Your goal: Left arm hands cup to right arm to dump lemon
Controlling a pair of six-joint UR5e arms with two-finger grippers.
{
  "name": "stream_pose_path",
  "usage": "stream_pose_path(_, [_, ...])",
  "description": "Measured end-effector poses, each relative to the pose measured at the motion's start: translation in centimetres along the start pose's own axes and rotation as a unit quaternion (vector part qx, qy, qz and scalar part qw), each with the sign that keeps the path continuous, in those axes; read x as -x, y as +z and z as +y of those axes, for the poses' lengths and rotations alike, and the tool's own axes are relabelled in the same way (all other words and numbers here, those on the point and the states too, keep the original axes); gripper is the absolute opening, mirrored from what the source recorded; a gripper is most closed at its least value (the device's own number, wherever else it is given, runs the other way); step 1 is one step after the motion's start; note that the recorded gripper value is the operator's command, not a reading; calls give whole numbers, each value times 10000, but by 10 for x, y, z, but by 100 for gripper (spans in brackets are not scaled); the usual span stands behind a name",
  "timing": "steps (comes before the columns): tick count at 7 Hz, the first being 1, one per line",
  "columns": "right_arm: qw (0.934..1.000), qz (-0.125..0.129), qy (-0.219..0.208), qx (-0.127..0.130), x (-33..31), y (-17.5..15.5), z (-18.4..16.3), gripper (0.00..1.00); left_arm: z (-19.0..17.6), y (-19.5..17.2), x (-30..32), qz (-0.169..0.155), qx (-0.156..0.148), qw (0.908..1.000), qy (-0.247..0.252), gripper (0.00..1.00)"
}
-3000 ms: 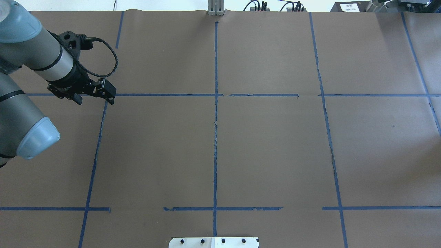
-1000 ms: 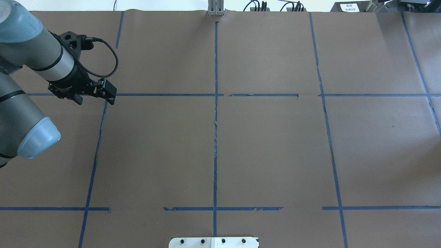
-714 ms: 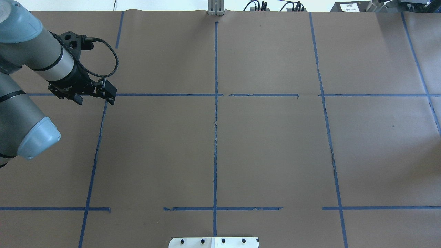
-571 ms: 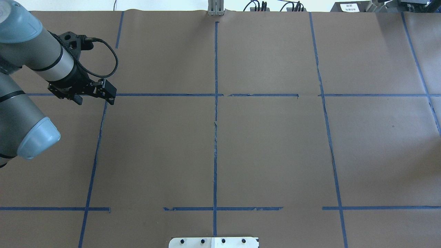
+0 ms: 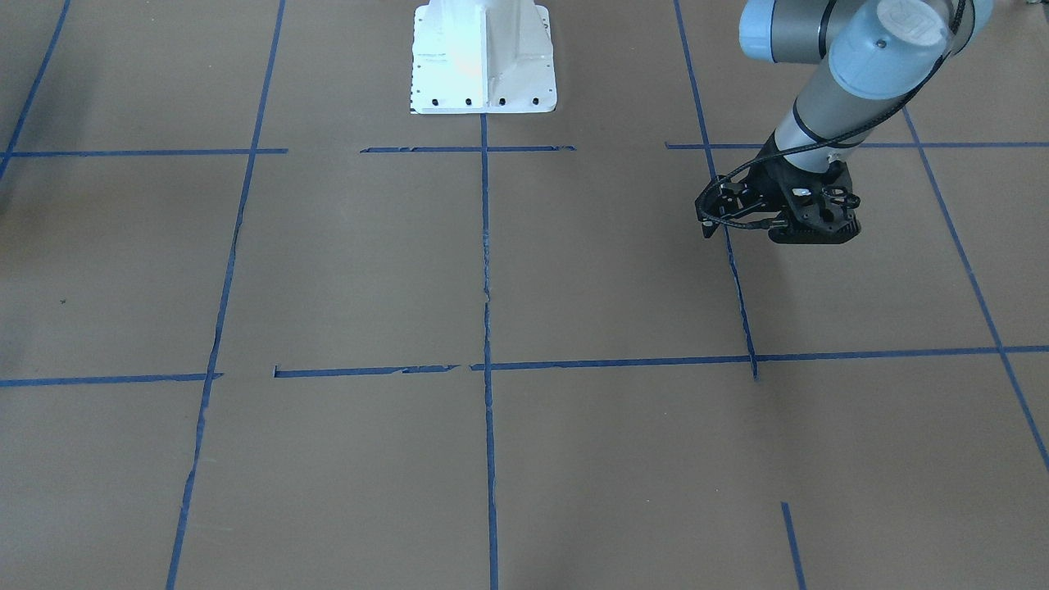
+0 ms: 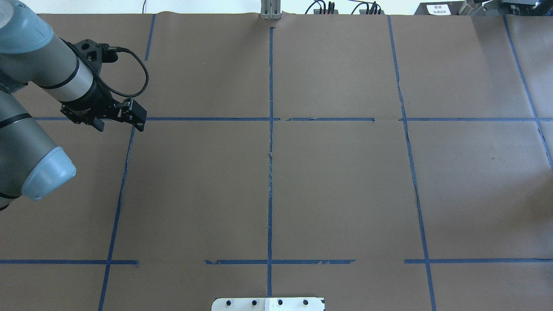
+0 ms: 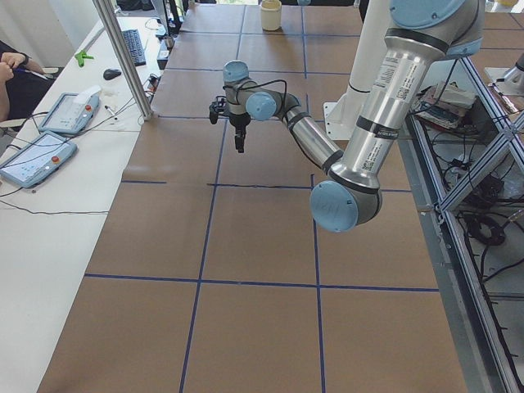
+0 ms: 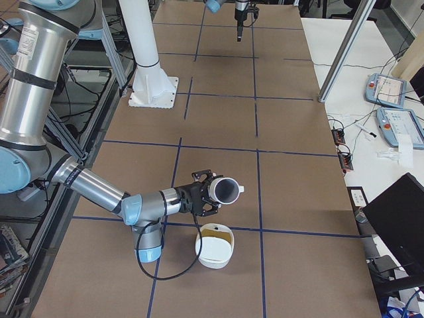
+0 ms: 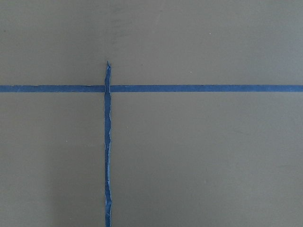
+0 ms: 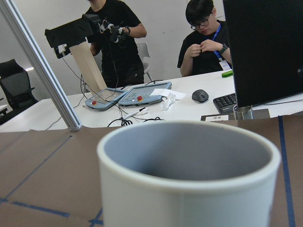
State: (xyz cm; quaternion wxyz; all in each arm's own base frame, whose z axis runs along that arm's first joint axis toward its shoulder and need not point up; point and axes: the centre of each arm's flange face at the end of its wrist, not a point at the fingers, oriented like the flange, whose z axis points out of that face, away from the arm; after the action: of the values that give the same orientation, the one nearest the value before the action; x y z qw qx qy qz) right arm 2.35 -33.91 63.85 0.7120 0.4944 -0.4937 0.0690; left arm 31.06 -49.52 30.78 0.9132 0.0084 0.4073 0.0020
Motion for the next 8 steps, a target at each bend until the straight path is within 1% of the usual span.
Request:
stream_pose_path(1, [9970, -139, -699, 301, 10, 34, -12, 14, 2, 0, -5, 21, 18, 10000, 40, 100])
stream_pose_path(2, [9911, -343, -1189, 498, 24, 71, -25, 15, 4, 1, -14, 45, 45, 9999, 96, 100])
stream_pose_path(3, [9843, -535, -1563, 629, 41, 110, -40, 17, 6, 2, -23, 70, 63, 9998, 146, 100])
stream_pose_path(4, [9778, -667, -1830, 770, 59, 149, -55, 20, 6, 0, -32, 115, 61, 9997, 194, 100])
stream_pose_path(6, [9681, -901, -2111, 1001, 111, 230, -82, 20, 3, -5, -50, 203, 41, 9994, 264, 100])
stream_pose_path(7, [9656, -965, -2165, 1069, 149, 273, -87, 20, 1, -8, -56, 229, 35, 9995, 209, 100])
stream_pose_path(8, [9654, -912, -2222, 1021, 192, 314, -75, 21, -1, -13, -65, 258, 24, 9997, 35, 100])
